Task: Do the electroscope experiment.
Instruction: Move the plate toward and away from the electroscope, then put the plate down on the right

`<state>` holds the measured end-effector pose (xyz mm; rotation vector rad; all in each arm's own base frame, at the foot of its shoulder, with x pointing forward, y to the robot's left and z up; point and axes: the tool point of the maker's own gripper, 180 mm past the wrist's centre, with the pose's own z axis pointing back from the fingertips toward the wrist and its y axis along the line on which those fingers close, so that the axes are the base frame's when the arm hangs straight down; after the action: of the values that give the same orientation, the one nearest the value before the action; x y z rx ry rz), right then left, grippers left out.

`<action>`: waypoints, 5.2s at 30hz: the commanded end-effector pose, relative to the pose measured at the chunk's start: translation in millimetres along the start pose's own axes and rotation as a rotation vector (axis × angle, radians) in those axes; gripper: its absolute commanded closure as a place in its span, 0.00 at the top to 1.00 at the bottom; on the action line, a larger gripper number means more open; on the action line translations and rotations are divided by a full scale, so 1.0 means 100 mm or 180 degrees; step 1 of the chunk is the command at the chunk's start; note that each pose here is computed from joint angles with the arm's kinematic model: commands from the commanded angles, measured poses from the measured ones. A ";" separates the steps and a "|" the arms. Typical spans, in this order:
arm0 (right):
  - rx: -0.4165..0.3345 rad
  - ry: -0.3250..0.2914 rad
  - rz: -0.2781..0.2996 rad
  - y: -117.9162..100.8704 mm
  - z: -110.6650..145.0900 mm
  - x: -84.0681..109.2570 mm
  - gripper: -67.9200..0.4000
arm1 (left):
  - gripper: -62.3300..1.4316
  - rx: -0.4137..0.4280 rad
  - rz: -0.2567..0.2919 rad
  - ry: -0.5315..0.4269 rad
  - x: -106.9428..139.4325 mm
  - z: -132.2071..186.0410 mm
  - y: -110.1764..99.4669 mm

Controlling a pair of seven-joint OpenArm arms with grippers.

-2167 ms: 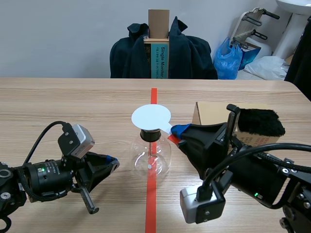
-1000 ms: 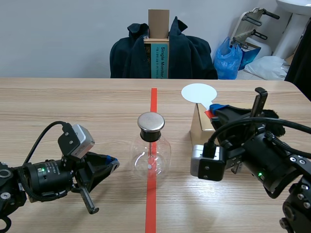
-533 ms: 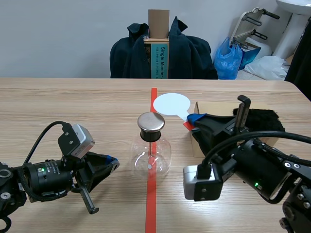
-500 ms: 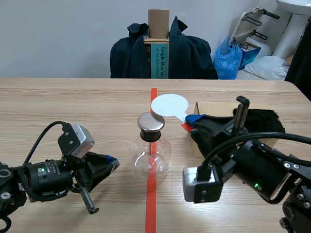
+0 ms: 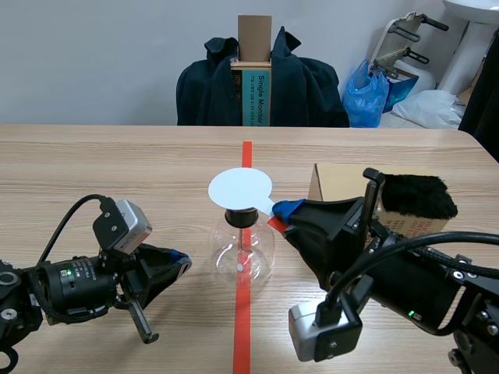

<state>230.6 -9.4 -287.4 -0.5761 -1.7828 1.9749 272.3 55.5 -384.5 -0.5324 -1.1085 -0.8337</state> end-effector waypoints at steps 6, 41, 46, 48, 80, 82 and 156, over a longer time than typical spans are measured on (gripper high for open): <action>-0.0078 0.0044 0.0085 -0.10 -0.01 -0.07 0.02 | 0.07 0.0018 -0.0010 -0.0112 0.11 0.01 0.04; -0.0093 0.1512 0.0064 -0.11 0.19 -0.87 0.02 | 0.07 0.0017 -0.0010 -0.0112 0.11 0.01 0.04; -0.0090 0.1298 0.0067 -0.11 0.14 -0.76 0.02 | 0.07 0.0017 -0.0010 -0.0112 0.11 0.01 0.04; -0.0089 0.1173 0.0068 -0.11 0.12 -0.69 0.02 | 0.07 0.0017 -0.0010 -0.0112 0.11 0.01 0.04; -0.0077 0.0066 0.0084 -0.09 0.00 -0.08 0.02 | 0.07 0.0017 -0.0010 -0.0112 0.11 0.01 0.04; -0.0077 0.0066 0.0084 -0.09 0.00 -0.08 0.02 | 0.07 0.0017 -0.0010 -0.0112 0.11 0.01 0.04; 0.0328 0.2373 -0.0629 0.55 0.49 -1.07 0.02 | 0.07 0.0012 0.0007 -0.0058 0.07 0.34 -0.03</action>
<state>287.3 -109.0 -340.9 -0.8818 -1.2030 1.4403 254.2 72.0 -376.7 -0.5324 -1.0971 -0.8292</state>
